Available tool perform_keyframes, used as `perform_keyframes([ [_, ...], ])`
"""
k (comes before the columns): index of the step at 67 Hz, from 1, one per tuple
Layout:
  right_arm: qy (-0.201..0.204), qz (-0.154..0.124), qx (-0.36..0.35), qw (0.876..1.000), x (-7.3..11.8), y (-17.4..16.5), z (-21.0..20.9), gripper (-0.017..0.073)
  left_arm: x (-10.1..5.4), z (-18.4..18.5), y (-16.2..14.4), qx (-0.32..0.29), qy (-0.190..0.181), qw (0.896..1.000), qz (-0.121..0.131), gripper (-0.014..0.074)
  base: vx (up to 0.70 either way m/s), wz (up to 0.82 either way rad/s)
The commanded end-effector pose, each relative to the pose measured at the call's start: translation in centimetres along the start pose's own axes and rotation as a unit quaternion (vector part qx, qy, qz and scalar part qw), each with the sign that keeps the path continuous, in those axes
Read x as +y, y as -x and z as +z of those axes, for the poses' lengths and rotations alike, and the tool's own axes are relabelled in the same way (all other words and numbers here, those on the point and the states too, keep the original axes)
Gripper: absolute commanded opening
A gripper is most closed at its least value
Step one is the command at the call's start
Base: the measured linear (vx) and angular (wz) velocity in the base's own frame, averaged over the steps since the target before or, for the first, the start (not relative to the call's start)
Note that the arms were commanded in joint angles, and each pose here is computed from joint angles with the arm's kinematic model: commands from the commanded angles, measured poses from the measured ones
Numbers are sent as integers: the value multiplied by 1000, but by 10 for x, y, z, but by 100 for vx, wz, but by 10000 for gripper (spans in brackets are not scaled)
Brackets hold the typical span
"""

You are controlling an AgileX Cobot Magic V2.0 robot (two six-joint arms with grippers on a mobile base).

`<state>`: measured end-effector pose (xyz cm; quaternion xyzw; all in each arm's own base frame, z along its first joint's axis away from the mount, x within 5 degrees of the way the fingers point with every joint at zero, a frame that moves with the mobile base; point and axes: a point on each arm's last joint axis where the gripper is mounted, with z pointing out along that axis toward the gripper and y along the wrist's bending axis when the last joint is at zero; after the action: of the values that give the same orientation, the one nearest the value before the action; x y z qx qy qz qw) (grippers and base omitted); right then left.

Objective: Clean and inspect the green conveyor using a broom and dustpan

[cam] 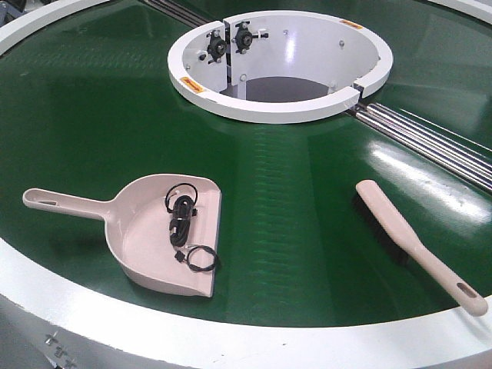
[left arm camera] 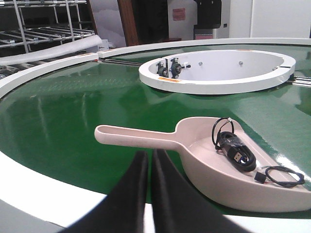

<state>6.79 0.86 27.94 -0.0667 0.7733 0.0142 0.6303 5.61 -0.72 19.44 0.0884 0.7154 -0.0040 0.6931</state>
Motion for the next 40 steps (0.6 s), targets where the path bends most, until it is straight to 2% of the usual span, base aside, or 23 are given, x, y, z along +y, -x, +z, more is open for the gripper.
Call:
perform_keyframes([
  [1,-17,-22,-50,998,-3,10,-3,-8,0,-1,4,-38,4,999,-9,-8,0,0],
  [4,-25,-30,-60,997,-3,5,-7,-8,0,-1,4,-38,4,999,-9,-8,0,0],
  [8,-35,-23,-72,997,-4,-5,-10,-8,0,-1,4,-38,4,999,-9,-8,0,0],
  [18,-50,-26,-85,995,-4,-40,-7,-8,0,-1,4,-38,4,999,-9,-8,0,0],
  [31,-38,0,-95,995,0,-85,5,-8,0,-1,4,-38,4,999,-9,-8,0,0],
  [40,-38,-1,-112,993,0,-82,4,-8,0,-1,4,-38,4,999,-9,-8,0,0],
])
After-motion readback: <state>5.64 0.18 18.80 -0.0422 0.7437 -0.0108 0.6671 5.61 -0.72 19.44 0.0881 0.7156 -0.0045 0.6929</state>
